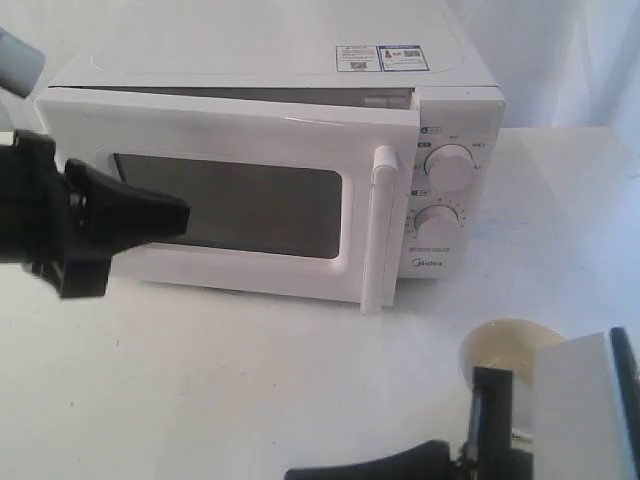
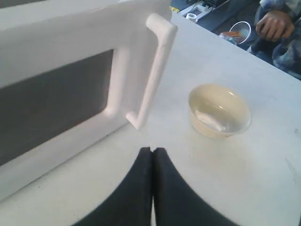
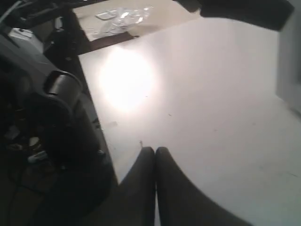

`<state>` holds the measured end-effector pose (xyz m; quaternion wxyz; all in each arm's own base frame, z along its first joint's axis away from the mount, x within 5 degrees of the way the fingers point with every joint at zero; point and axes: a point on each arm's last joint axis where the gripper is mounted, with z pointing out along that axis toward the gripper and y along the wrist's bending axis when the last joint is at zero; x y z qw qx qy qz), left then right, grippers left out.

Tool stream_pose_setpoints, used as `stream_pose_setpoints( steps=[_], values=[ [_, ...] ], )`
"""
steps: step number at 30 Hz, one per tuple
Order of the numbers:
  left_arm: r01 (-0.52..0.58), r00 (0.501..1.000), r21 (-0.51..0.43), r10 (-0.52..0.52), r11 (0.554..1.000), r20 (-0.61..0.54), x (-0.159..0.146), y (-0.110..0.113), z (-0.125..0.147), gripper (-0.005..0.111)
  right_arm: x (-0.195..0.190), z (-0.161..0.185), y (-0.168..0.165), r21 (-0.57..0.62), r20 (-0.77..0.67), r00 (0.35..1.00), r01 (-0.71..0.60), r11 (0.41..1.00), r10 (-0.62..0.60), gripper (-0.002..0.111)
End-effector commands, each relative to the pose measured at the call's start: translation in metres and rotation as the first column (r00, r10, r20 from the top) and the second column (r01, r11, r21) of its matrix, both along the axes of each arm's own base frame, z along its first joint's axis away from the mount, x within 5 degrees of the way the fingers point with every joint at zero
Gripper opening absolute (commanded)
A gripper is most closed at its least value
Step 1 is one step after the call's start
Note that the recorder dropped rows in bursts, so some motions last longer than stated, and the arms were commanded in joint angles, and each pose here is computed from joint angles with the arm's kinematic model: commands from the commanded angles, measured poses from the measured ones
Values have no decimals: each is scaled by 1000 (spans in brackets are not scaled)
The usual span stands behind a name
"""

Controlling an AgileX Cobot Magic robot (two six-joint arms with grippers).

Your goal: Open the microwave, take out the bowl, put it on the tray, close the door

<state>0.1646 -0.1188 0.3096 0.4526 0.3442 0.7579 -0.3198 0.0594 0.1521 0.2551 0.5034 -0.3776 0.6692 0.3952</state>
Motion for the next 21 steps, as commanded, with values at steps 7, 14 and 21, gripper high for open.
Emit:
stream_pose_setpoints(
  steps=[7, 14, 21],
  values=[
    [-5, 998, -76, 10, 997, 62, -61, 22, -10, 0, 25, -18, 49, 113, 43, 975, 212, 971, -218, 0],
    [-83, 992, -102, 92, 991, 81, -65, 29, -13, 0, 63, -17, 51, 227, 173, 752, 598, 769, -636, 0],
    [-132, 989, -104, 139, 986, 60, -64, 32, -20, 0, 93, -24, 73, 213, 190, 684, 672, 709, -704, 0]
  ],
)
